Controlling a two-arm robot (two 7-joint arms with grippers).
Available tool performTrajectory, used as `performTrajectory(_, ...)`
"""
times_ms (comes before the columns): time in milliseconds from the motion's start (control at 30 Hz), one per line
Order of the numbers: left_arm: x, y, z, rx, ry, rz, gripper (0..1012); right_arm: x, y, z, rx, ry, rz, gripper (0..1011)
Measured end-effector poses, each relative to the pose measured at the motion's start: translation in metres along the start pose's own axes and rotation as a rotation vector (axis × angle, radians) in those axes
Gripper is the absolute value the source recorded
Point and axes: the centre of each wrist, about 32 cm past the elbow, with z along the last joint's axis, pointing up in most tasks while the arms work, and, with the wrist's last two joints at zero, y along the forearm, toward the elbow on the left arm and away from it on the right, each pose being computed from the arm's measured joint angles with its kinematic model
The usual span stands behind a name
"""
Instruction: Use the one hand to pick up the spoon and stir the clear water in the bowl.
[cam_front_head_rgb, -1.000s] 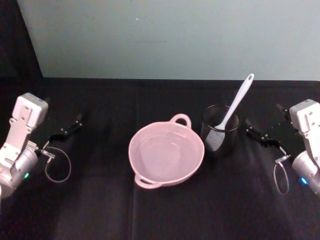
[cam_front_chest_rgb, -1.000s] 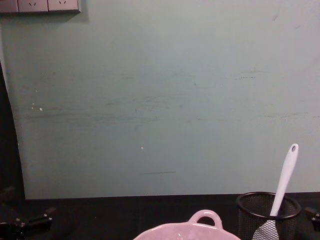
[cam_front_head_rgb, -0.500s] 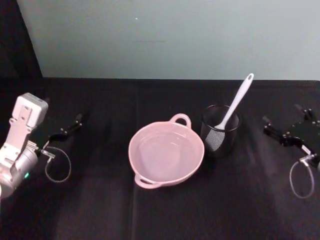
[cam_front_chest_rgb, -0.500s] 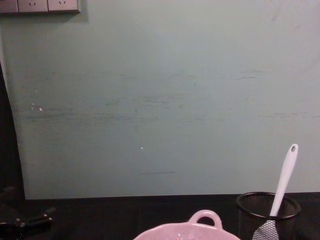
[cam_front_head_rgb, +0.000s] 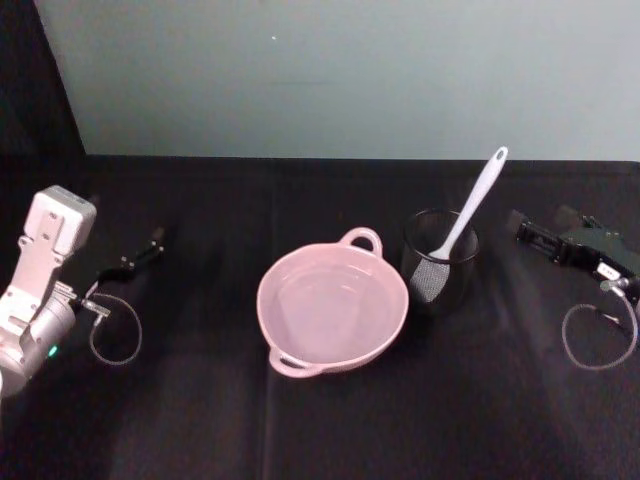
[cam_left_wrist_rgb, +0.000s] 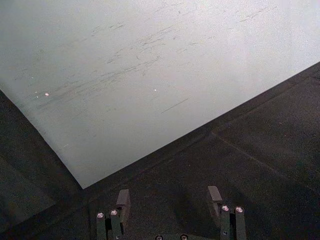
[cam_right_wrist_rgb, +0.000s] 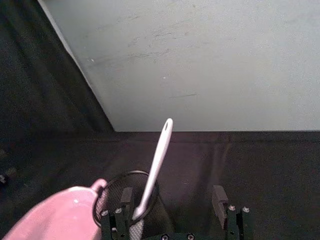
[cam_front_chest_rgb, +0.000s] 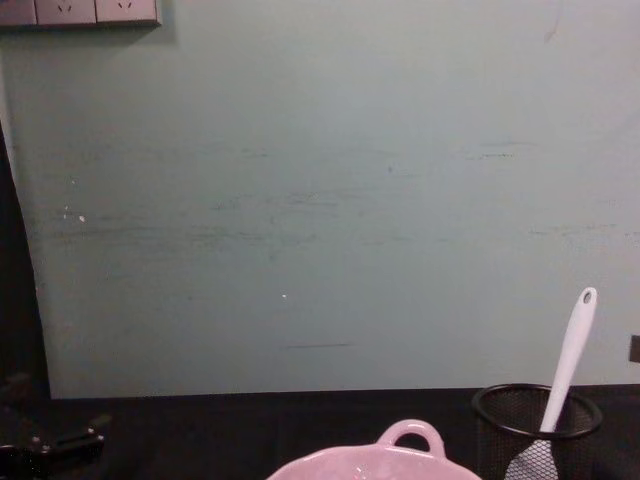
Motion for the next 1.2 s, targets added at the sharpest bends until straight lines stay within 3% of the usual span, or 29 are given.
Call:
performTrajectory(267, 0.0, 0.0, 0.0, 0.0, 0.0, 0.0, 1011, 0.004, 0.027, 0.0, -0.002, 0.157, 0.039, 1003)
performTrajectory(400, 0.0, 0.0, 0.0, 0.0, 0.0, 0.0, 1011, 0.003, 0.04, -0.001, 0.006, 0.185, 0.042, 1003)
performTrajectory(800, 0.0, 0.0, 0.0, 0.0, 0.0, 0.0, 1011, 0.0, 0.071, -0.006, 0.042, 0.167, 0.045, 1003)
performTrajectory(1200, 0.0, 0.0, 0.0, 0.0, 0.0, 0.0, 1011, -0.001, 0.074, -0.008, 0.046, 0.161, 0.045, 979)
